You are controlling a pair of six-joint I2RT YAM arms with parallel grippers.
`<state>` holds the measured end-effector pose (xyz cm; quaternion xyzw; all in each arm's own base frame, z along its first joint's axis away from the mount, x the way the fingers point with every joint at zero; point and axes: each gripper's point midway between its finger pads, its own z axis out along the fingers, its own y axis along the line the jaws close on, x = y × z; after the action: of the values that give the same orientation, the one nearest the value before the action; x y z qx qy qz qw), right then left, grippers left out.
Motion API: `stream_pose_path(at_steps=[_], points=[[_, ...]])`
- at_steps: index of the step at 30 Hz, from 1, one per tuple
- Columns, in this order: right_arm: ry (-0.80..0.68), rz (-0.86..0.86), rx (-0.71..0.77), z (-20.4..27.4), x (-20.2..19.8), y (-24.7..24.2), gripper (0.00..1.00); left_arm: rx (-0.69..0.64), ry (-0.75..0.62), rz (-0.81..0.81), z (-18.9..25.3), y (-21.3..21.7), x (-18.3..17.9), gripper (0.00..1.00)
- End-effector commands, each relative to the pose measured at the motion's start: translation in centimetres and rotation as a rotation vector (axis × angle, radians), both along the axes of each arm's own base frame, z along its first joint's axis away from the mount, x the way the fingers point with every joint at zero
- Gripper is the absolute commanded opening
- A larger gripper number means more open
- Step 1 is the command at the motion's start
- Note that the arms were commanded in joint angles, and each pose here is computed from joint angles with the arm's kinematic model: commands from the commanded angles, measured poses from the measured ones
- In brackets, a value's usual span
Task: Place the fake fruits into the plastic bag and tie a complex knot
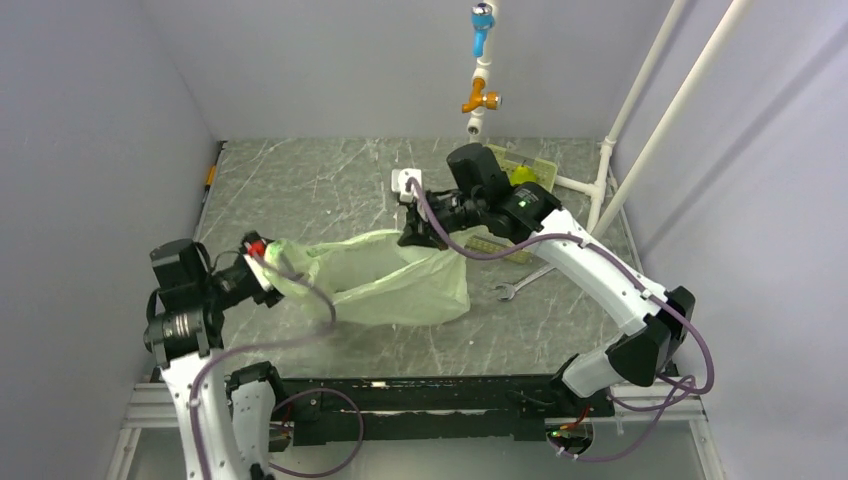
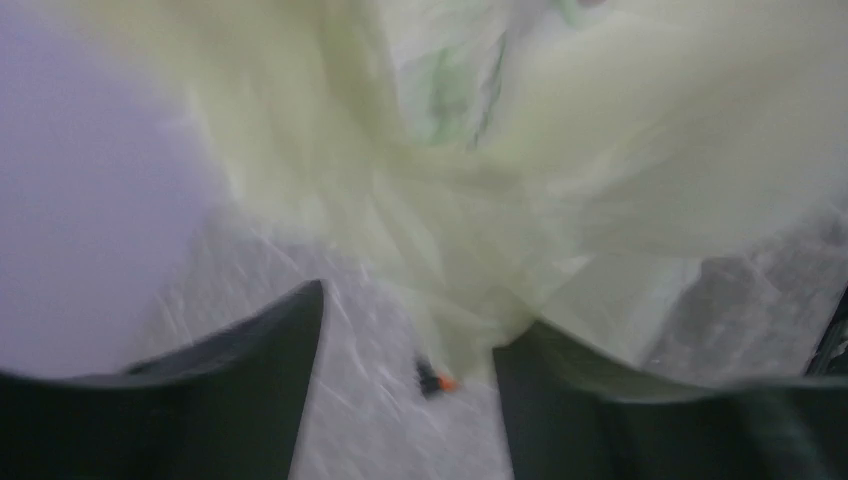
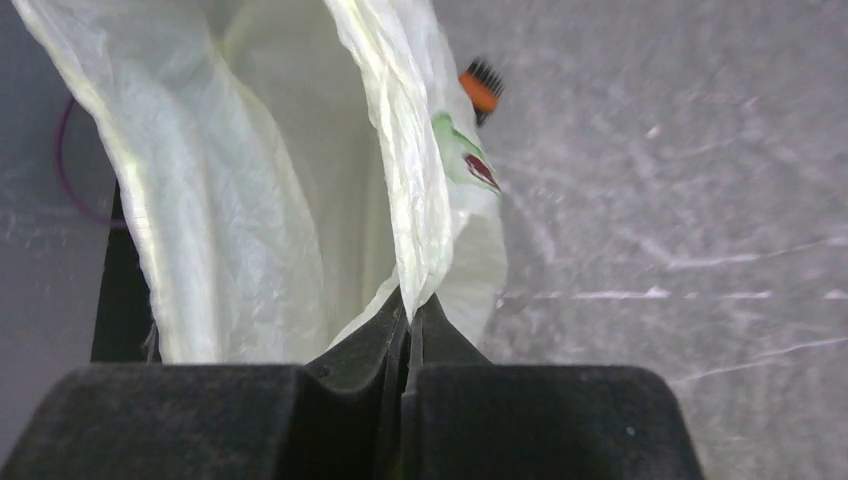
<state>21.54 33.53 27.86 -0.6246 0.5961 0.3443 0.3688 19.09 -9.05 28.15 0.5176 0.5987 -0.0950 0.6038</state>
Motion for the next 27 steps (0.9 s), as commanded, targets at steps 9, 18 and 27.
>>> stream_pose_path(at_steps=[9, 18, 27], points=[[-0.205, -0.068, 0.165, 5.7, 3.4, 0.1, 0.0, -0.405, 0.396, 0.096, 7.1, 2.1, 0.1, 0.99], [-0.187, -0.212, 0.19, 5.3, 10.8, -2.8, 0.0, -0.475, 0.529, 0.467, 2.4, 7.0, 2.6, 0.99], [-0.232, -0.022, 0.183, 4.4, 11.3, -0.2, 0.0, -0.401, 0.165, 0.179, 14.2, -0.4, 0.0, 0.99]])
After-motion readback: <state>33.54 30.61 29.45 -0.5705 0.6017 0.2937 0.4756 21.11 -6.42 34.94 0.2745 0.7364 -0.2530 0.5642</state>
